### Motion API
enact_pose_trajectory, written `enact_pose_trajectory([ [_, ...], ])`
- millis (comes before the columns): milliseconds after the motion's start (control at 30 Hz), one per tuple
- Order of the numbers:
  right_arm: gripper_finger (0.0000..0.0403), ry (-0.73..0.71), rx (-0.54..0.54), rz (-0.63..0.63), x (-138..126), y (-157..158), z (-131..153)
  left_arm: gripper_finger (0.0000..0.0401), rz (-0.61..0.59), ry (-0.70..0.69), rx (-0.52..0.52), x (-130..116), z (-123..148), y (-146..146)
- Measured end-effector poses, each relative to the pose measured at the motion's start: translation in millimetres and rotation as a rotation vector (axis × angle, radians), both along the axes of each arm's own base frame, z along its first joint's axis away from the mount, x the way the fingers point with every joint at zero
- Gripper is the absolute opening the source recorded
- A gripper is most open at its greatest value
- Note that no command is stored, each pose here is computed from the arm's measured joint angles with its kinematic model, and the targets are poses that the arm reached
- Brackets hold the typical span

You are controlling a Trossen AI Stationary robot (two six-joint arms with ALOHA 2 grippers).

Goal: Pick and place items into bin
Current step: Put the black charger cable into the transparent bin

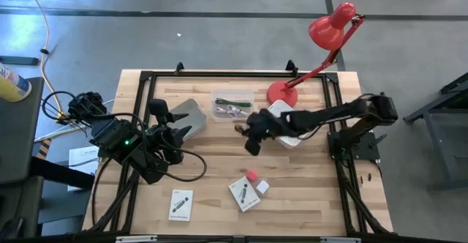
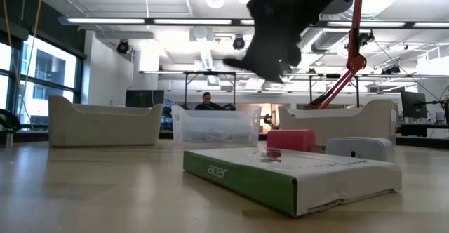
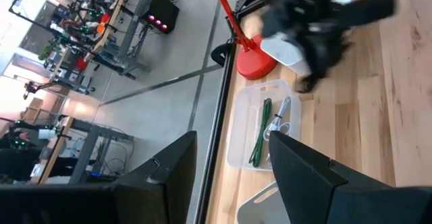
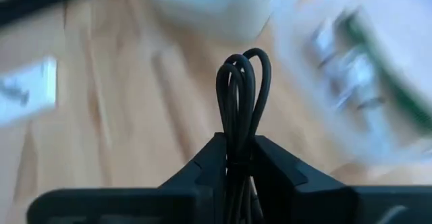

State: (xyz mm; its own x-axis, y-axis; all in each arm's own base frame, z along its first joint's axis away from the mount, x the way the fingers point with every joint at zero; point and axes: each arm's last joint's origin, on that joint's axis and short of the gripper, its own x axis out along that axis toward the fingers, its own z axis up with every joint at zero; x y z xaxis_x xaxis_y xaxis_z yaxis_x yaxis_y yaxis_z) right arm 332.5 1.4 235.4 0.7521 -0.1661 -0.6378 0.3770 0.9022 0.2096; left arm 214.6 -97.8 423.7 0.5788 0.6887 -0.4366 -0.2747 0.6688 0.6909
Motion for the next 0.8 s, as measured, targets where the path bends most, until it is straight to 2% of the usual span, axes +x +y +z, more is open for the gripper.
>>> enact_pose_trajectory([
  [167, 0.0040, -0.095, -0.071, -0.066, -5.2, -30.8, 20.6, 0.0172, 0.005, -0.008, 0.009, 0.0, 0.3, 0.2],
  [300, 0.0043, -0.122, -0.095, -0.115, -6.6, -56.3, 23.7, 0.0172, 0.010, -0.015, 0.012, 0.0, 0.5, 0.3],
  [500, 0.0055, -0.123, -0.084, -0.163, -5.3, -88.7, 14.9, 0.0172, 0.012, -0.020, 0.016, 0.1, 0.6, 0.3],
  [667, 0.0040, -0.178, -0.050, -0.145, 4.9, -107.1, 2.8, 0.0172, 0.020, -0.036, 0.018, 0.4, 1.0, 0.3],
  [800, 0.0047, -0.171, -0.025, -0.130, 12.0, -115.2, -12.6, 0.0172, 0.029, -0.052, 0.008, 0.4, 1.1, 0.4],
])
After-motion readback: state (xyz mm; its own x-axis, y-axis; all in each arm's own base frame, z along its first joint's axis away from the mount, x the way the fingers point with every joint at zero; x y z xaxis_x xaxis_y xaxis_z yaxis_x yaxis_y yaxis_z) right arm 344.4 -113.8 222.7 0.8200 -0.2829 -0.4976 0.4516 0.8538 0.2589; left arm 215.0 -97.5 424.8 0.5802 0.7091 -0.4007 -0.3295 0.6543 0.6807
